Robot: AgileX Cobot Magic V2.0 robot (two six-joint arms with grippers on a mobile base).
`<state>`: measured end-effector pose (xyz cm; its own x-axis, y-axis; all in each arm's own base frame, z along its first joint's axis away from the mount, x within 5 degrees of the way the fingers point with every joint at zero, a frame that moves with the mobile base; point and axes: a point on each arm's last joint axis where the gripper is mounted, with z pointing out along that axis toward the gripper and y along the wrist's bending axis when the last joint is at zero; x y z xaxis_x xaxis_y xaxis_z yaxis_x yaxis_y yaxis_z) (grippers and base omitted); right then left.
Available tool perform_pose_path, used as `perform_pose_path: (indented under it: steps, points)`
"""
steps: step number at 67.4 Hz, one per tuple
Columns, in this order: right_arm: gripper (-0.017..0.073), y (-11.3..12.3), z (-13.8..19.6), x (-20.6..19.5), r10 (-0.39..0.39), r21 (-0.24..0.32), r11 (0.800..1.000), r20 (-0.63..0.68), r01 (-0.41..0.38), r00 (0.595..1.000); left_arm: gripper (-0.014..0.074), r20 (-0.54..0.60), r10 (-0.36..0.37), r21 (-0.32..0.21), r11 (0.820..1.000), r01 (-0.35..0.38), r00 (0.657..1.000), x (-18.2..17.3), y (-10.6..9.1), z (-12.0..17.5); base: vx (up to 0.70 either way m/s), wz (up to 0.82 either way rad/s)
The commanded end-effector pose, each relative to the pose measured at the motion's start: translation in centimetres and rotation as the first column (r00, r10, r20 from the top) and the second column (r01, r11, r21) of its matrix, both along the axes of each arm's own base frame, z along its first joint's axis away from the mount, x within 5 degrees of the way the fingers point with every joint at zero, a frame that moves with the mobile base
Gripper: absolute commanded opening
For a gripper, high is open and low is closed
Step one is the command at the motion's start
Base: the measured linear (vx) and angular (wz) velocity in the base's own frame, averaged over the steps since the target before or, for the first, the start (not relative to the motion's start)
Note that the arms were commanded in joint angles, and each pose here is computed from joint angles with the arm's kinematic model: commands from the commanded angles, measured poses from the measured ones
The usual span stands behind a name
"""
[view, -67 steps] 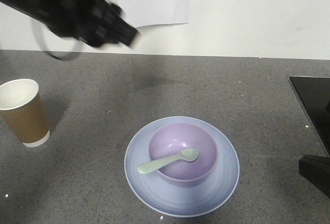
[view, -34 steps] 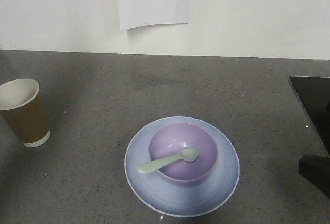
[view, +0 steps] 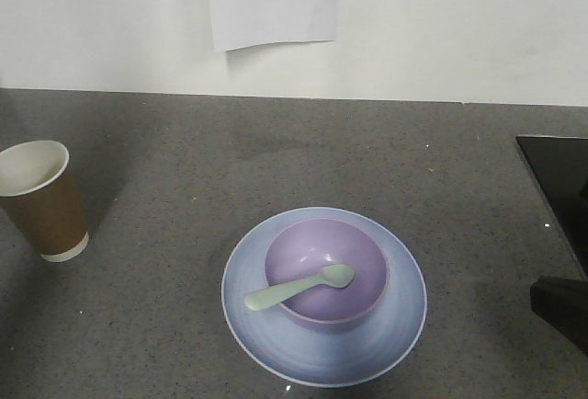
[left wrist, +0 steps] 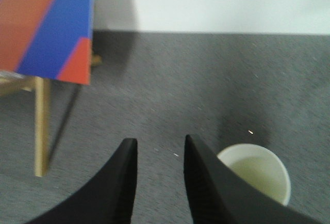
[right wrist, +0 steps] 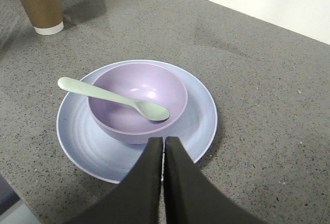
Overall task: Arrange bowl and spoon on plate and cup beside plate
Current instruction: 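Move the open left gripper down onto the brown paper cup rim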
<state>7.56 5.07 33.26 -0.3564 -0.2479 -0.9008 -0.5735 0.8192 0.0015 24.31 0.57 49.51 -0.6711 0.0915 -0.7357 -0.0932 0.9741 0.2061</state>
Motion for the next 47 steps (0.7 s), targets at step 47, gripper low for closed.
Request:
perform_pose_path:
  steps: [47]
  points:
    - [-0.0004, 0.0, 1.3, 0.3, -0.017, 0.045, 0.999, 0.075, 0.013, 0.997, 0.0267, -0.217, -0.099, -0.209, 0.977, 0.052, 0.971, 7.0, 0.9, -7.0, 0.00, 0.00]
